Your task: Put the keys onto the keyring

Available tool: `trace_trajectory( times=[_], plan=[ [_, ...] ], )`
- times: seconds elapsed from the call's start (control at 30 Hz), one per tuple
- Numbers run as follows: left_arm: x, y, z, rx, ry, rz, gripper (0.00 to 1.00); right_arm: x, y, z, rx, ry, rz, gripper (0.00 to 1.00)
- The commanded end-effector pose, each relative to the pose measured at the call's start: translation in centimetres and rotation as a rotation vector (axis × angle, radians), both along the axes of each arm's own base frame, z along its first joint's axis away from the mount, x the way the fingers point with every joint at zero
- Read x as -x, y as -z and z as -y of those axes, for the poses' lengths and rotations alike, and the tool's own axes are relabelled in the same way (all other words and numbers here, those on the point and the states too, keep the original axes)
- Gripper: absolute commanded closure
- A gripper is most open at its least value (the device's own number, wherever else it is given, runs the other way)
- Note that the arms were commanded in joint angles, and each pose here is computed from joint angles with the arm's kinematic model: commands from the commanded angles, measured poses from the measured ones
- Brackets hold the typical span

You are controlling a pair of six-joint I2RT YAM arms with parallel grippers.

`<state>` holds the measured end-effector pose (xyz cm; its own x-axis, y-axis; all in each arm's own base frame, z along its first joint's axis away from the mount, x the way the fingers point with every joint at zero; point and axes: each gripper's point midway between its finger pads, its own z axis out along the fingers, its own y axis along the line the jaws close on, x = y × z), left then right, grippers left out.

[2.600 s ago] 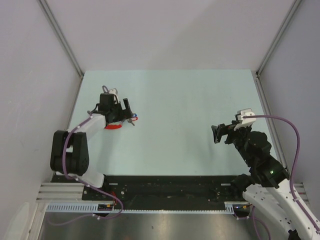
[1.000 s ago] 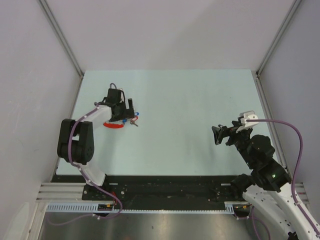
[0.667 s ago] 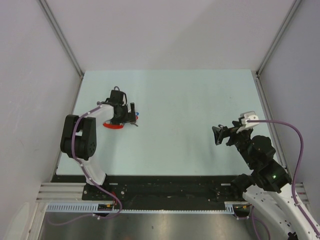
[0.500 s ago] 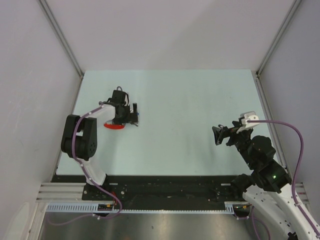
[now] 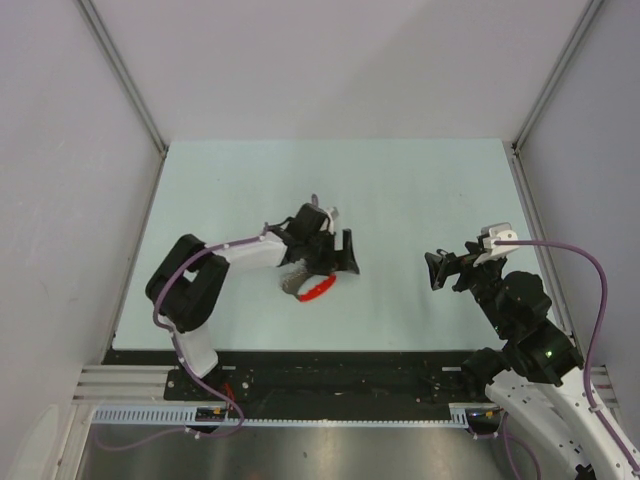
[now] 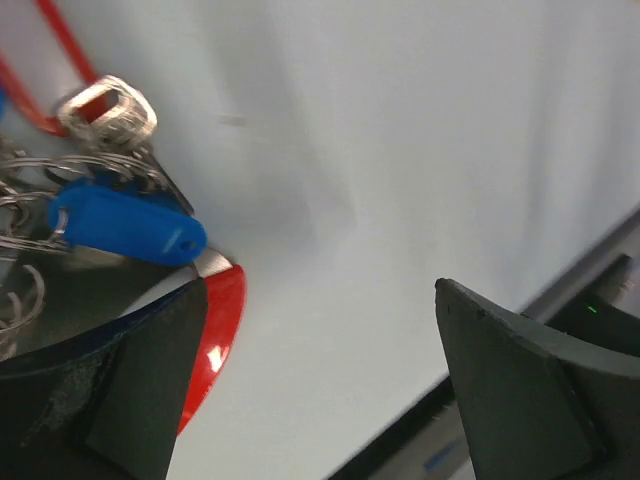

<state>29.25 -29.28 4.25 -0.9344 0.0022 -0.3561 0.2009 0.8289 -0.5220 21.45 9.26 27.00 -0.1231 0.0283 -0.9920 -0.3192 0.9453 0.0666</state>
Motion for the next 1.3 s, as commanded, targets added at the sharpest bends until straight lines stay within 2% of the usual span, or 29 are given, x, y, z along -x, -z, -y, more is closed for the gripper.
trace_trajectory(
  times=[0.0,0.07,0.13,0.2,0.23,0.33,0.43,0.63,0.67,0.73,0.83,0.9,0.93,1.07,1.17,1.2,1.27],
  plan=[
    [1.4,-4.9,9.3,0.256,0.033,-0.018,0.0,-0.2,-1.0,-0.1,-0.009,-0.003,0.039,0.0],
    [1.9,-6.0,11.1,0.265,0.061,0.009,0.0,-0.2,-0.9,-0.2,-0.009,-0.007,0.038,0.0],
    [1.3,-7.2,10.8,0.258,0.035,0.064,0.0,-0.2,-0.8,-0.4,-0.007,-0.015,0.036,0.0],
    [0.9,-7.7,9.5,0.221,0.008,0.114,0.0,-0.1,-0.8,-0.8,-0.005,-0.041,0.034,0.0],
    [0.1,-9.4,8.4,0.188,-0.011,0.205,0.0,-0.2,-0.6,-1.1,-0.003,-0.054,0.025,0.0],
    [-0.9,-10.7,5.2,0.085,-0.04,0.301,0.0,-0.2,-0.4,-2.4,-0.008,-0.111,0.009,0.0],
    [-1.5,-12.8,1.5,0.063,-0.093,0.37,0.0,-0.3,0.5,-4.0,-0.001,-0.178,-0.044,0.0],
    [-1.7,-16.2,-7.3,0.012,-0.202,0.497,0.0,0.6,4.4,-9.0,0.074,-0.432,-0.292,0.0],
    [-1.5,-16.0,-8.3,-0.004,-0.21,0.5,0.0,0.5,3.7,-9.6,0.072,-0.454,-0.308,0.0],
    [-1.1,-17.4,-10.9,-0.023,-0.227,0.544,0.0,0.3,6.1,-10.8,0.111,-0.485,-0.448,0.0],
    [-0.2,-19.1,-13.6,-0.09,-0.234,0.645,0.0,-0.3,8.5,-12.2,0.18,-0.473,-0.616,0.0],
    [0.2,-19.2,-15.2,-0.156,-0.244,0.697,0.0,-0.3,8.9,-13.9,0.237,-0.485,-0.658,0.0],
    [0.9,-20.5,-16.0,-0.153,-0.26,0.747,0.0,-0.9,11.1,-14.1,0.305,-0.442,-0.723,0.0],
    [2.8,-20.7,-18.1,-0.17,-0.283,0.854,0.0,-1.4,13.3,-17.6,0.408,-0.441,-0.744,0.0],
    [4.1,-20.5,-19.7,-0.177,-0.317,0.93,0.0,-3.0,15.0,-19.6,0.477,-0.408,-0.722,0.08],
    [4.2,-20.7,-19.9,-0.178,-0.323,0.955,0.0,-3.2,15.2,-20.3,0.493,-0.418,-0.702,0.15],
    [4.8,-20.6,-20.6,-0.174,-0.346,0.989,0.0,-4.4,15.8,-21.5,0.507,-0.412,-0.653,0.23]
  ],
)
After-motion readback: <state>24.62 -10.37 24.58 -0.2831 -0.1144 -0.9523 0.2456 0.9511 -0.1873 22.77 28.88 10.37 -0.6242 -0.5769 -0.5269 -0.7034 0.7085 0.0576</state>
